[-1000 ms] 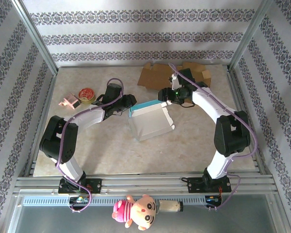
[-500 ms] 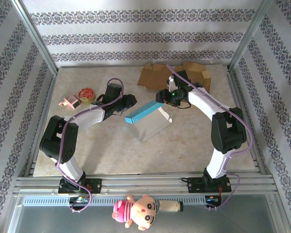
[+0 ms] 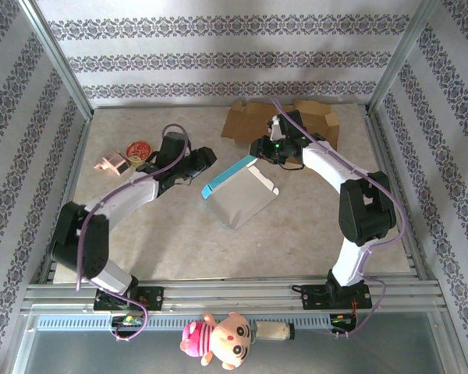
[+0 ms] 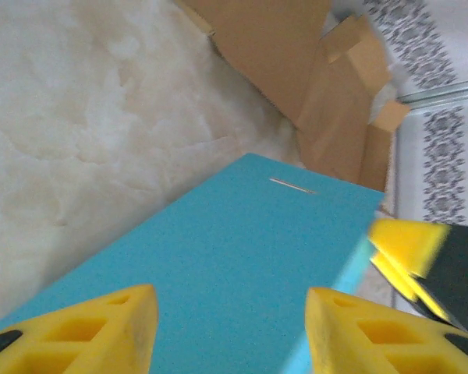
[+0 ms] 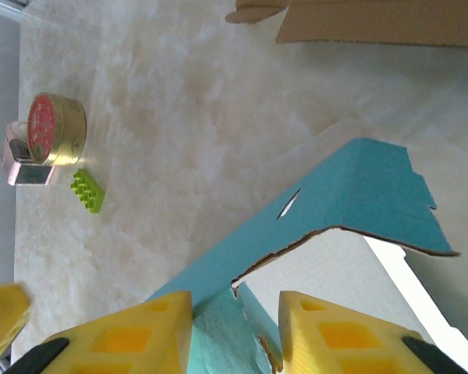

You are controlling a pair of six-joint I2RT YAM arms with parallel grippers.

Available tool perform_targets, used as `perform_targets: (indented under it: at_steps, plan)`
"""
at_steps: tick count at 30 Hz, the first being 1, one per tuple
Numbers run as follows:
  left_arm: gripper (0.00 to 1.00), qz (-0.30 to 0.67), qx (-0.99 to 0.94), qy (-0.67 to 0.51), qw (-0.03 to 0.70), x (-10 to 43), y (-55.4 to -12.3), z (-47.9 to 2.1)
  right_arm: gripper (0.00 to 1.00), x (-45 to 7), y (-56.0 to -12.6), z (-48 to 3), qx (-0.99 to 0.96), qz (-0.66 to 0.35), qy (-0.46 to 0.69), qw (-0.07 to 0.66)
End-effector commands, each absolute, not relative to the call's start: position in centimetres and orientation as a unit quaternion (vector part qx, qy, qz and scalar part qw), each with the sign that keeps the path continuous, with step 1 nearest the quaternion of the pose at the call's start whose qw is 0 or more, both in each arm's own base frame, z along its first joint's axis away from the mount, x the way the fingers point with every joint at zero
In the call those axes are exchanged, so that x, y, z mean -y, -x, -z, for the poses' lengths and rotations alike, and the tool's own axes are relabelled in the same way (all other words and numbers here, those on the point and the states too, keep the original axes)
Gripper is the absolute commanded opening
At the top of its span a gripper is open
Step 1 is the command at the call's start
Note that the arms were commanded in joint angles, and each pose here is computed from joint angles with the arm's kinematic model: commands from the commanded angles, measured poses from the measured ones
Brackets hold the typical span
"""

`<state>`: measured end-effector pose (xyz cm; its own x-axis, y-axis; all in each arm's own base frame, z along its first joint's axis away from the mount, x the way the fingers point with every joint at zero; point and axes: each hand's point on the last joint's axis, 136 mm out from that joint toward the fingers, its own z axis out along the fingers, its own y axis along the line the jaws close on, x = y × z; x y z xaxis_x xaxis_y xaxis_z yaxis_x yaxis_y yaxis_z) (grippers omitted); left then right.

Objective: Fold the paper box

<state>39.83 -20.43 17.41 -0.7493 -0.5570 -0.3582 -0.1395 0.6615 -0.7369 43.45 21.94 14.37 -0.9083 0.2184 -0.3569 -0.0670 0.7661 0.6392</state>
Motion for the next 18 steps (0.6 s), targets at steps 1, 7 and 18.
perform_targets:
  at_steps: [1,7,18]
  plan:
    - [0.53,0.372,-0.846,0.256,0.282,18.8,-37.9,-18.7,0.32,-21.9,-44.9,-13.7,-0.913,-0.335,-0.052,0.226]
    - [0.57,0.392,-0.828,0.3,0.266,18.4,-34.7,-18.8,0.27,-22.3,-45.8,-13.7,-0.911,-0.336,-0.054,0.232]
    - [0.72,0.402,-0.807,0.328,0.281,20.1,-35.1,-17.2,0.26,-22.7,-45.8,-14.1,-0.909,-0.337,-0.052,0.239]
